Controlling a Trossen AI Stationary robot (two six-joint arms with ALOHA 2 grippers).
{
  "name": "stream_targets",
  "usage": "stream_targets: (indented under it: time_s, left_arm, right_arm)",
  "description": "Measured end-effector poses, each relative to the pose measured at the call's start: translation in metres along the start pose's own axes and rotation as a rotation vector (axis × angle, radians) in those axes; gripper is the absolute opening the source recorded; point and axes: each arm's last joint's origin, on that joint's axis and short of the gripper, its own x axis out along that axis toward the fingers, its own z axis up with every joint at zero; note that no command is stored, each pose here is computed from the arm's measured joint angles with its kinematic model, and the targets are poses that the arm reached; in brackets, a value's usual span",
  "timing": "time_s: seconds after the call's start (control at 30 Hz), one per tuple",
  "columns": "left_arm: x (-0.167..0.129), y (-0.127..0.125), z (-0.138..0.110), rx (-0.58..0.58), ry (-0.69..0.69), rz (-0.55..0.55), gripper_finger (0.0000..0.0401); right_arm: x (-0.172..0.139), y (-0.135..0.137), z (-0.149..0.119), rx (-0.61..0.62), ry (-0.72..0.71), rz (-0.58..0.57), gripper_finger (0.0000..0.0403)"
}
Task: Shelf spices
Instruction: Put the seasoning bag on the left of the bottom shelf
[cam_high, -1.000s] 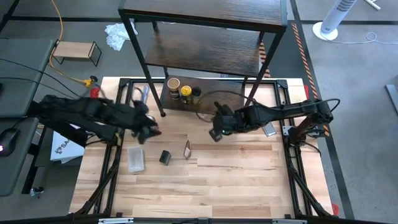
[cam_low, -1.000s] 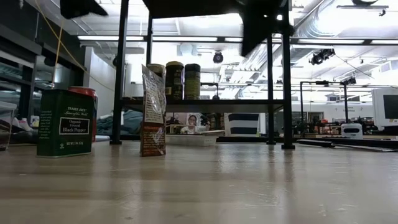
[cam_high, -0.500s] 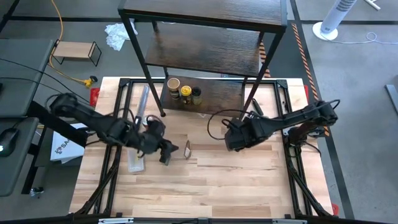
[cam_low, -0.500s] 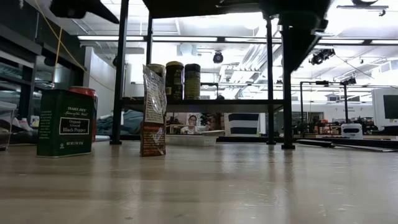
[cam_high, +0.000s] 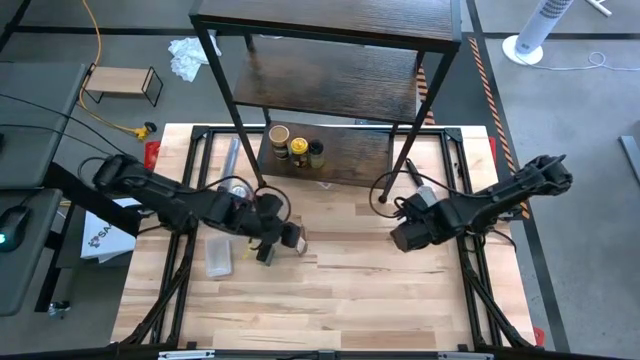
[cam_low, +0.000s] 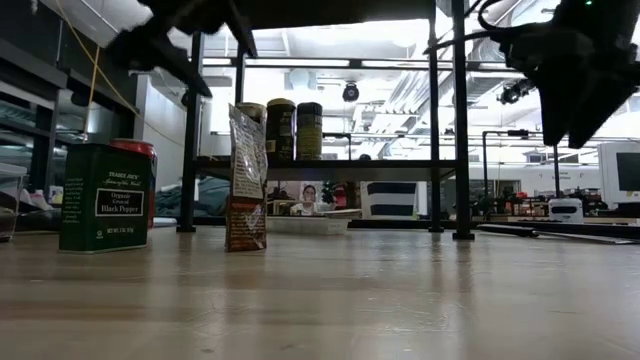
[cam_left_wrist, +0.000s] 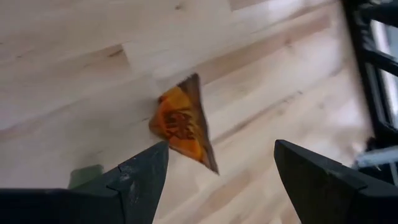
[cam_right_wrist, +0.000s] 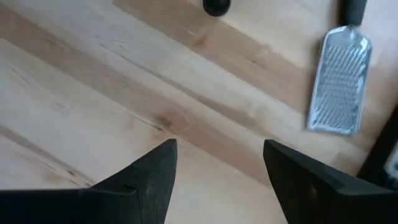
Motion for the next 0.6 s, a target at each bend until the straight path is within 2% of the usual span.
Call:
stream_targets:
  time_s: [0.23, 0.43, 0.6]
  left_arm:
    - [0.028, 0.002, 0.000, -0.035, 0.035, 0.089, 0.0289]
    - [0.054, 0.000, -0.015, -0.036, 0.092, 0.133, 0.0289]
    - [0.067, 0.001, -0.022, -0.065, 0.083, 0.165, 0.0289]
  right_arm:
    - [-0.001, 0.000, -0.004, 0.094, -0.003, 0.037, 0.0236]
    - [-0.001, 0.002, -0.003, 0.102, -0.009, 0.058, 0.0236]
    - [-0.001, 0.002, -0.003, 0.102, -0.011, 0.059, 0.0236]
